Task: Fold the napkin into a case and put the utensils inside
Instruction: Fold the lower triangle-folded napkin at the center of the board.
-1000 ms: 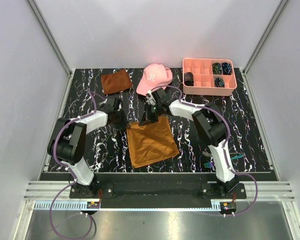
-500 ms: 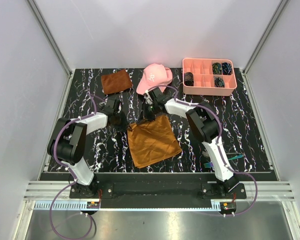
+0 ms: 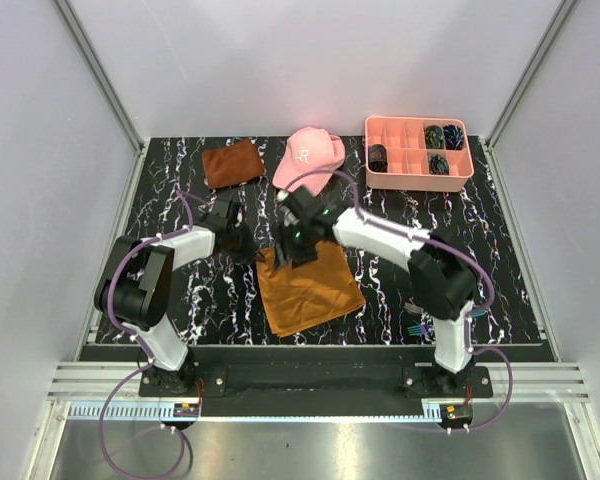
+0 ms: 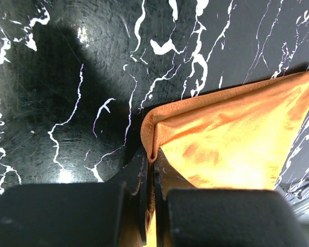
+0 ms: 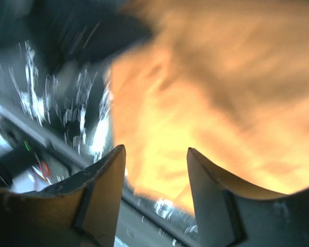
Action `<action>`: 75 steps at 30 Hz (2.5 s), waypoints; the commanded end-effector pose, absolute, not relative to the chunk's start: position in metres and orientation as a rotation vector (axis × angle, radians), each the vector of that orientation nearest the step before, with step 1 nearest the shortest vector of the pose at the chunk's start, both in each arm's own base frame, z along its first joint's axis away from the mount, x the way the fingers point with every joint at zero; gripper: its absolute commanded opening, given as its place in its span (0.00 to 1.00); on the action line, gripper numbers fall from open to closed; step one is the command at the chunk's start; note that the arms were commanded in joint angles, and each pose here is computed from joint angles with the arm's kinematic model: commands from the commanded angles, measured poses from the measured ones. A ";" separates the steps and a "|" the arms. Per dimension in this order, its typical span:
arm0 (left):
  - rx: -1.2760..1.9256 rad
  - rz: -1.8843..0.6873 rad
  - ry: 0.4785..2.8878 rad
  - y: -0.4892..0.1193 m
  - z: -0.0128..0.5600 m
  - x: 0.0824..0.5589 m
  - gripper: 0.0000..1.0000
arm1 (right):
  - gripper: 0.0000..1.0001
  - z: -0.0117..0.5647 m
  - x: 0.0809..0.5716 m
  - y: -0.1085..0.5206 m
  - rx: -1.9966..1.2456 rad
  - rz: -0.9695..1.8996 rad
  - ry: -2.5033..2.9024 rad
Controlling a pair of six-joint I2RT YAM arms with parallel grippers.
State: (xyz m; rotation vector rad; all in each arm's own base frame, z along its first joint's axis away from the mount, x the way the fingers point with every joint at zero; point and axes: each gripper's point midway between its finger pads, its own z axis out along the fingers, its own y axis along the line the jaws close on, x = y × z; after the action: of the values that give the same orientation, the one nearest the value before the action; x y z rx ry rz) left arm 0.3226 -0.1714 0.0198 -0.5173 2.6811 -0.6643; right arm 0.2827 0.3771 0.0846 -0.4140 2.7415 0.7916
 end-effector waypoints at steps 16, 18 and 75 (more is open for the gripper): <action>-0.525 -0.768 2.656 -0.178 0.024 0.320 0.00 | 0.65 0.029 0.148 0.394 -0.754 0.287 2.754; -0.526 -0.772 2.660 -0.178 0.023 0.319 0.00 | 0.62 0.026 0.149 0.396 -0.765 0.282 2.752; -0.910 -0.010 2.541 -0.122 0.065 0.325 0.00 | 0.00 0.071 0.107 0.411 -0.434 1.759 2.557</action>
State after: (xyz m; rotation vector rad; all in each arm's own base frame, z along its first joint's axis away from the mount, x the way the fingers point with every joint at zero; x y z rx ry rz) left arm 0.2986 -0.1369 0.0510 -0.8263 2.6841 -0.1969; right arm 0.1234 0.4052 0.0443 -0.3880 2.6445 1.4765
